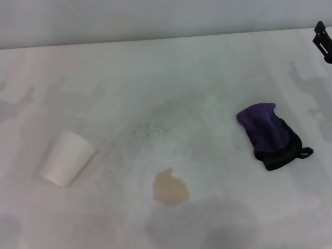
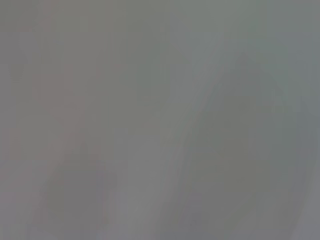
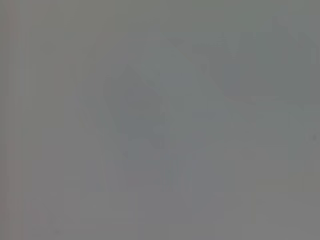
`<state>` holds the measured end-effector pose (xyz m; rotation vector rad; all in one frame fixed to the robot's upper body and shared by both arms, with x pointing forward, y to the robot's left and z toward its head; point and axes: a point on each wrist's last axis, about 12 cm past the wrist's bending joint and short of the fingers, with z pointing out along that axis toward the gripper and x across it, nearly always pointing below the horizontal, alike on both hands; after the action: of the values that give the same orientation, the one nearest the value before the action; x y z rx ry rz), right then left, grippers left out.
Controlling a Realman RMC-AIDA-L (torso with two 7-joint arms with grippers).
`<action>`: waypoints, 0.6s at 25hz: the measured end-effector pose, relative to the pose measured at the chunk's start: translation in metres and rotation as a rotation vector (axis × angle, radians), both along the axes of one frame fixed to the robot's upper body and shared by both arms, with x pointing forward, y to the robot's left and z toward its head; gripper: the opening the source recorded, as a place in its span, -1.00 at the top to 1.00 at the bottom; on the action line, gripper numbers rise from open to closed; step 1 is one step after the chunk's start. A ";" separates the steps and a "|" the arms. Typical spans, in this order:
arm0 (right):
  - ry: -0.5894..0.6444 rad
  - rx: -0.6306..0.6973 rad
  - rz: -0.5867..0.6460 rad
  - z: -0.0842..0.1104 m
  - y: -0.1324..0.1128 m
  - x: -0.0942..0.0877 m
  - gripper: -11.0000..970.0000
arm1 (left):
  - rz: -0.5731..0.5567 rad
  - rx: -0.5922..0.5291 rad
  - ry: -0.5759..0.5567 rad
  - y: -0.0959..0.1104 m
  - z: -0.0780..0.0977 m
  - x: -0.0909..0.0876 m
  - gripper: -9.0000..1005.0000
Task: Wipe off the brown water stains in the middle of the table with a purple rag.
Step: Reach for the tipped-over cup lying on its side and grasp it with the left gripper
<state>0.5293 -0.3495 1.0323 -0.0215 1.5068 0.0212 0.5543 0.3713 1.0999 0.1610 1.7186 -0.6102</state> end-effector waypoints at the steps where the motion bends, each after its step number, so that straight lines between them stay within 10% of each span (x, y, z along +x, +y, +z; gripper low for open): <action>1: -0.001 -0.004 -0.002 0.000 -0.001 0.000 -0.79 | 0.004 -0.004 0.005 -0.001 -0.001 0.001 -0.74; 15: 0.001 -0.032 -0.036 -0.001 -0.016 -0.010 -0.79 | -0.004 -0.025 -0.044 -0.024 -0.012 0.013 -0.73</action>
<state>0.5192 -0.3659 1.0315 -0.0202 1.5081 -0.0324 0.5672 0.3471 1.0878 0.1591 1.6680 -0.6260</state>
